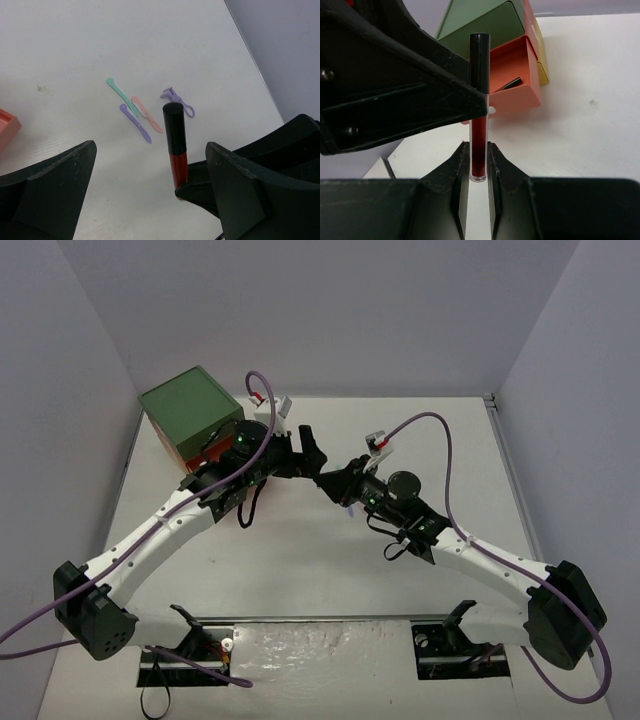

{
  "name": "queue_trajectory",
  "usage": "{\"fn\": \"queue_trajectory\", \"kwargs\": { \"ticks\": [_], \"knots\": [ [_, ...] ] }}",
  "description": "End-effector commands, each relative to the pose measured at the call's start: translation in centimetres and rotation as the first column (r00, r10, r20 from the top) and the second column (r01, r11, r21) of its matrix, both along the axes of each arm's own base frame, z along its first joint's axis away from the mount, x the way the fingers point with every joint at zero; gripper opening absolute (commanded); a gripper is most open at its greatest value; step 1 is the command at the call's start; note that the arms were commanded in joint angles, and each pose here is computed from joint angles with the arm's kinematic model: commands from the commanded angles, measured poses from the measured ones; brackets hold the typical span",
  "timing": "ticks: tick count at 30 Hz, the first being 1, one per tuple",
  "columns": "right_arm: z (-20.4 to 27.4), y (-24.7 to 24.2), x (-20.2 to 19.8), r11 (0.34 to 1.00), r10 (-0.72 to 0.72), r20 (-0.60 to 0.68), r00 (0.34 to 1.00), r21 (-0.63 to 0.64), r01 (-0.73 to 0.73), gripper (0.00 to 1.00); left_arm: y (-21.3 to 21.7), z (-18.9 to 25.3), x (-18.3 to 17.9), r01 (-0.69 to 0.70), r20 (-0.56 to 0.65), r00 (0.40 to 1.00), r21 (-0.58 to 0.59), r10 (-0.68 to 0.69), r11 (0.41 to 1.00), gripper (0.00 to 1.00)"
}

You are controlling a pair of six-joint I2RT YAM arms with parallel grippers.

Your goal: Organize the makeup

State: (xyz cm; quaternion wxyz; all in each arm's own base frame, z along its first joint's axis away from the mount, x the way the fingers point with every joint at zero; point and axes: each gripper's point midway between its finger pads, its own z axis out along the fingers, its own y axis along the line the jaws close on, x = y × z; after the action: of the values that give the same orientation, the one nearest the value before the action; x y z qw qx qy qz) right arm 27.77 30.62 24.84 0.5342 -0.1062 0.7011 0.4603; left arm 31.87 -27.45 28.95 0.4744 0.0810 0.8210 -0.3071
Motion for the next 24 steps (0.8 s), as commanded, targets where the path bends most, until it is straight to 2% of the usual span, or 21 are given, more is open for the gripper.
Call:
{"fn": "queue_trajectory", "kwargs": {
  "ticks": [1, 4, 5, 6, 8, 10, 11, 13, 16, 18, 21, 24],
  "knots": [
    [5.0, 0.8, -0.8, 0.989, 0.032, 0.127, 0.991, 0.136, -0.049, 0.0, -1.4, 6.3, 0.9, 0.007, 0.145, 0.989, -0.131, 0.013, 0.991, 0.73],
    [5.0, 1.0, -0.9, 0.988, 0.037, 0.129, 0.991, 0.142, -0.055, 0.0, -1.6, 6.4, 0.9, 0.011, 0.152, 0.988, -0.144, 0.011, 0.99, 0.49],
    [5.1, 1.0, -0.9, 0.988, 0.037, 0.13, 0.991, 0.146, -0.056, 0.01, -1.7, 6.2, 0.9, 0.011, 0.148, 0.989, -0.144, 0.01, 0.99, 0.44],
    [5.1, 0.9, -0.8, 0.988, 0.034, 0.13, 0.991, 0.147, -0.053, 0.02, -1.8, 6.1, 0.9, 0.012, 0.147, 0.989, -0.143, 0.009, 0.99, 0.33],
    [5.1, 0.9, -0.7, 0.988, 0.031, 0.132, 0.991, 0.146, -0.05, 0.03, -1.9, 6.0, 0.9, 0.018, 0.146, 0.989, -0.139, 0.003, 0.99, 0.22],
    [5.0, 1.0, -0.7, 0.989, 0.029, 0.132, 0.991, 0.143, -0.048, 0.08, -1.9, 5.7, 0.8, 0.022, 0.144, 0.99, -0.13, -0.003, 0.991, 0.04],
    [5.0, 1.0, -0.6, 0.989, 0.028, 0.132, 0.991, 0.14, -0.047, 0.13, -1.9, 5.6, 0.8, 0.023, 0.145, 0.989, -0.123, -0.005, 0.992, 0.0],
    [5.0, 1.0, -0.5, 0.99, 0.026, 0.132, 0.991, 0.133, -0.044, 0.23, -1.7, 5.6, 0.9, 0.022, 0.157, 0.988, -0.103, -0.006, 0.994, 0.0],
    [4.7, 0.7, 0.0, 0.995, 0.002, 0.121, 0.993, 0.095, -0.014, 0.6, -0.8, 5.3, 1.0, 0.004, 0.175, 0.985, -0.036, 0.002, 0.999, 0.0],
    [3.5, 0.2, 0.3, 0.999, -0.019, 0.095, 0.995, 0.03, 0.016, 0.8, 0.3, 4.9, 1.3, -0.014, 0.198, 0.98, 0.067, 0.0, 0.998, 0.0],
    [2.7, -0.9, 1.1, 0.995, -0.071, 0.078, 0.994, -0.064, 0.076, 0.94, 3.4, 4.2, 2.6, -0.092, 0.233, 0.972, 0.265, 0.029, 0.96, 0.0],
    [1.4, -2.5, 1.5, 0.974, -0.12, 0.072, 0.99, -0.185, 0.131, 1.0, 7.3, 2.7, 4.4, -0.149, 0.234, 0.972, 0.501, 0.032, 0.852, 0.0]
  ]
}}
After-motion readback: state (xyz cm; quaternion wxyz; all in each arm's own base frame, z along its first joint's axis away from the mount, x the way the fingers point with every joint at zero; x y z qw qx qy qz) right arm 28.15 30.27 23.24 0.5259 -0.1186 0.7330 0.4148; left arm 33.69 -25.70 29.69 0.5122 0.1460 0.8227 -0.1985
